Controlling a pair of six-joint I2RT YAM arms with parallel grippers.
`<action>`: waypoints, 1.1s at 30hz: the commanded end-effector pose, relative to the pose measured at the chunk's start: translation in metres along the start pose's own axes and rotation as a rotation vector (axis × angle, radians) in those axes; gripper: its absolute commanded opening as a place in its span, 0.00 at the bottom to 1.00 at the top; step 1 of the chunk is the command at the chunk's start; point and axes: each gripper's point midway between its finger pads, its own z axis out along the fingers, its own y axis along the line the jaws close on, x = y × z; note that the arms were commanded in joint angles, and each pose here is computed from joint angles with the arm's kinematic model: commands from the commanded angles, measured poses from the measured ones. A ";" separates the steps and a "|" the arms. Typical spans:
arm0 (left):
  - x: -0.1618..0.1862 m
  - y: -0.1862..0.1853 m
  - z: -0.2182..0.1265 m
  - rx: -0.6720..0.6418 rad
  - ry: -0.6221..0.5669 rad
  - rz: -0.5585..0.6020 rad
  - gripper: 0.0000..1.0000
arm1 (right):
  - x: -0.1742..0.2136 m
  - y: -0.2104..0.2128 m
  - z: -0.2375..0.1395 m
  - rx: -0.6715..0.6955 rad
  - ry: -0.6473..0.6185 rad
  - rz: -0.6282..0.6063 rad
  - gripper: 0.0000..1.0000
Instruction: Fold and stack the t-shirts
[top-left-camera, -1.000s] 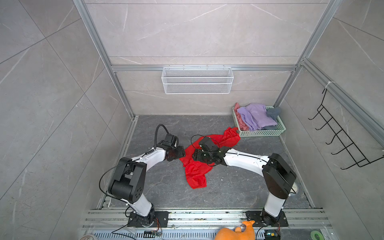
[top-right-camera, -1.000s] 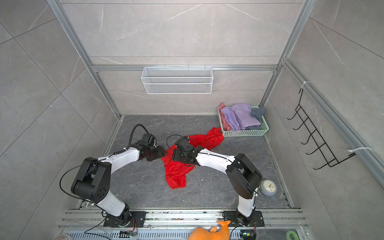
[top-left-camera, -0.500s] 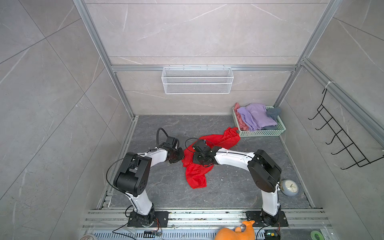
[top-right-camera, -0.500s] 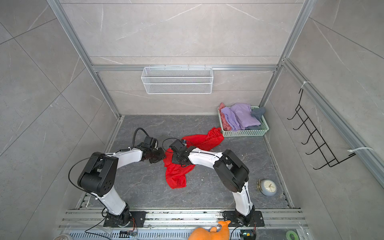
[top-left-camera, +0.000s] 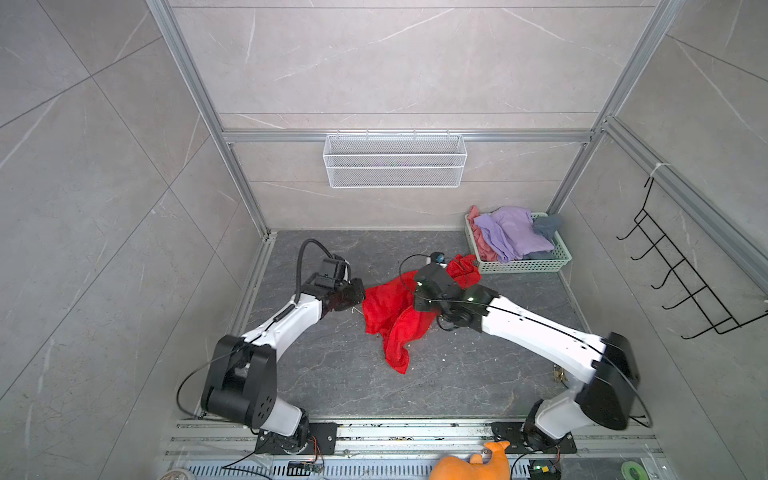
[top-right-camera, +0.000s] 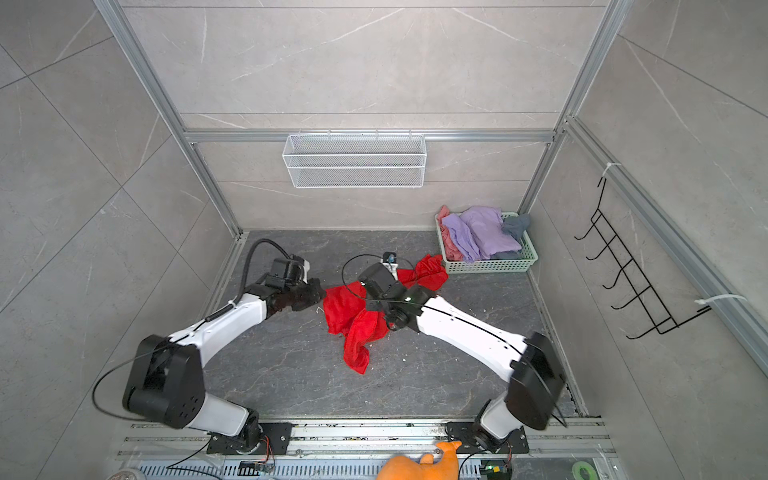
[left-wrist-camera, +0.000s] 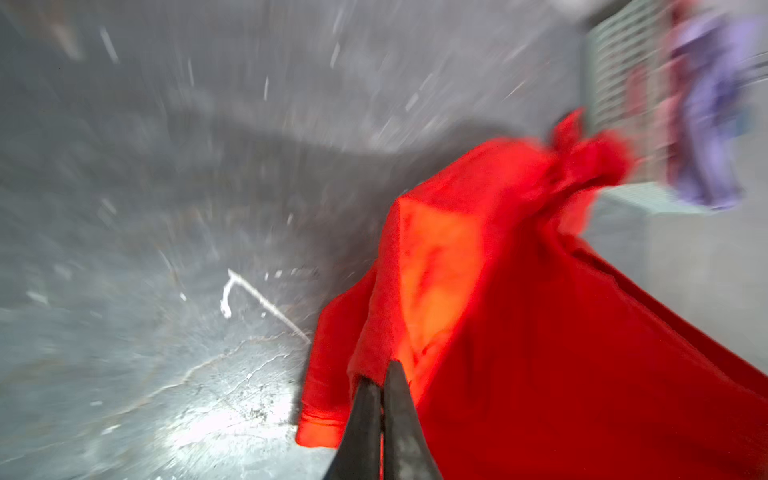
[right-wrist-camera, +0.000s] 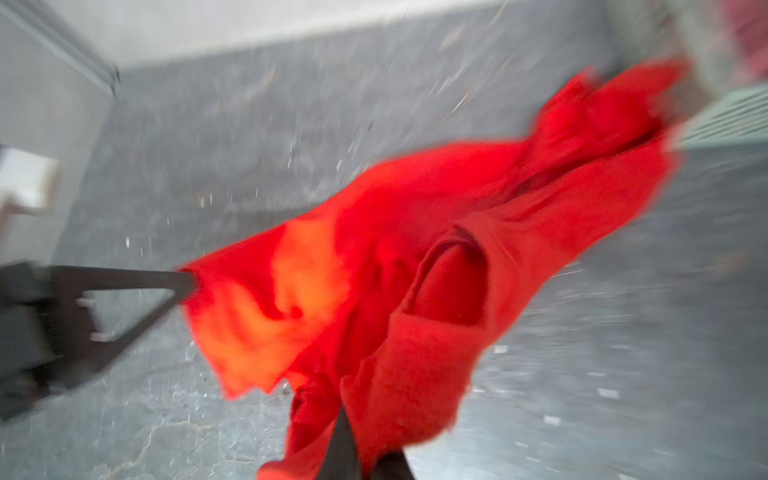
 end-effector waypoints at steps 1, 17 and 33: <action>-0.044 -0.012 -0.068 -0.034 -0.161 0.102 0.00 | 0.009 -0.078 -0.032 0.275 -0.024 -0.102 0.00; -0.121 -0.035 -0.248 -0.245 -0.677 0.315 0.00 | -0.106 -0.115 -0.156 0.395 -0.438 -0.131 0.00; -0.114 -0.062 -0.324 -0.156 -0.835 0.349 0.00 | -0.152 -0.086 -0.212 0.146 -0.572 -0.077 0.00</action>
